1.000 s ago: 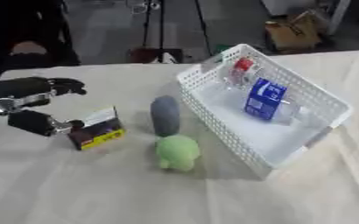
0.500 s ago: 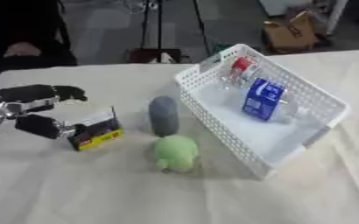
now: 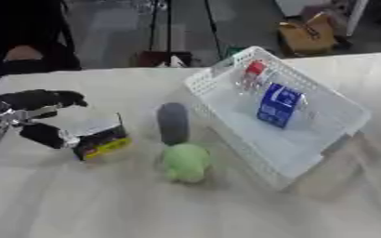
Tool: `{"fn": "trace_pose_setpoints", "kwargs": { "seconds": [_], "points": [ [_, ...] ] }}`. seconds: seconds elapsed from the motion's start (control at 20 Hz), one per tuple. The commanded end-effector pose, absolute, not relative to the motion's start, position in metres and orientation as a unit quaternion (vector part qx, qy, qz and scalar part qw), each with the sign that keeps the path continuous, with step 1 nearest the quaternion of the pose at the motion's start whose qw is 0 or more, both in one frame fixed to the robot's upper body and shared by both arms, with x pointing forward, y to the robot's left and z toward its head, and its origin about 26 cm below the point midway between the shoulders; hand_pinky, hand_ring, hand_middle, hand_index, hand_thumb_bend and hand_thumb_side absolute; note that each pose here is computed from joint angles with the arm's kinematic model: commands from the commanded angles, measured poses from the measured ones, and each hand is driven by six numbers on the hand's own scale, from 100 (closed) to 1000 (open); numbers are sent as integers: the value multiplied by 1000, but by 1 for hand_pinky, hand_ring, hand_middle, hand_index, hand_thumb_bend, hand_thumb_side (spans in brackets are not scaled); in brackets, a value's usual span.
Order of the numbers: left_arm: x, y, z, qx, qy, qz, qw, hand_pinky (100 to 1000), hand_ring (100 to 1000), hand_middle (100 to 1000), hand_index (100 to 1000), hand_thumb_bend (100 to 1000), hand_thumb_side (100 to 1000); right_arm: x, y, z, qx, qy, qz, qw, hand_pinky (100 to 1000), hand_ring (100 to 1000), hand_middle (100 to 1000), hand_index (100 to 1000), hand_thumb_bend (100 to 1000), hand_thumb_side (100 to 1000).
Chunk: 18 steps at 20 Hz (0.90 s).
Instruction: Pick up objects on the table and place them in the box.
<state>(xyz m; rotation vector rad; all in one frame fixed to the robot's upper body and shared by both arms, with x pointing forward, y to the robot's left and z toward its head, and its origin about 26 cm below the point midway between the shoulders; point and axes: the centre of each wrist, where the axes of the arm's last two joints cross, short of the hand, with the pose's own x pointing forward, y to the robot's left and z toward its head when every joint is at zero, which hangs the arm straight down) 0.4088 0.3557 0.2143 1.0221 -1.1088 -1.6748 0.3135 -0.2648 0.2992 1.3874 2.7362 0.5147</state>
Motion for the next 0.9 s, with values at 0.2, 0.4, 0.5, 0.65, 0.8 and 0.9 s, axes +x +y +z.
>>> {"fn": "trace_pose_setpoints", "kwargs": {
  "seconds": [0.2,0.4,0.5,0.65,0.8,0.9],
  "points": [
    [413,364,221,426,-435,-667,429,951,1000,1000,1000,505,774,309,-263,307,439,883,166,31,750,739,681,800,100,1000],
    [416,366,218,419,-430,-668,440,950,1000,1000,1000,500,781,309,-263,308,437,883,167,32,750,740,681,800,100,1000],
    [418,367,216,416,-427,-668,445,950,1000,1000,1000,504,786,309,-262,308,436,883,168,32,750,740,682,800,100,1000],
    [421,369,213,409,-421,-671,453,951,1000,1000,1000,507,791,309,-262,308,435,884,168,32,750,740,682,800,100,1000],
    [423,369,212,407,-418,-672,455,950,1000,1000,1000,506,792,309,-262,308,435,884,169,32,750,740,681,799,100,1000],
    [424,369,211,406,-415,-673,458,950,1000,1000,1000,504,795,309,-261,308,433,885,169,32,750,740,681,799,100,1000]
  ]
}}
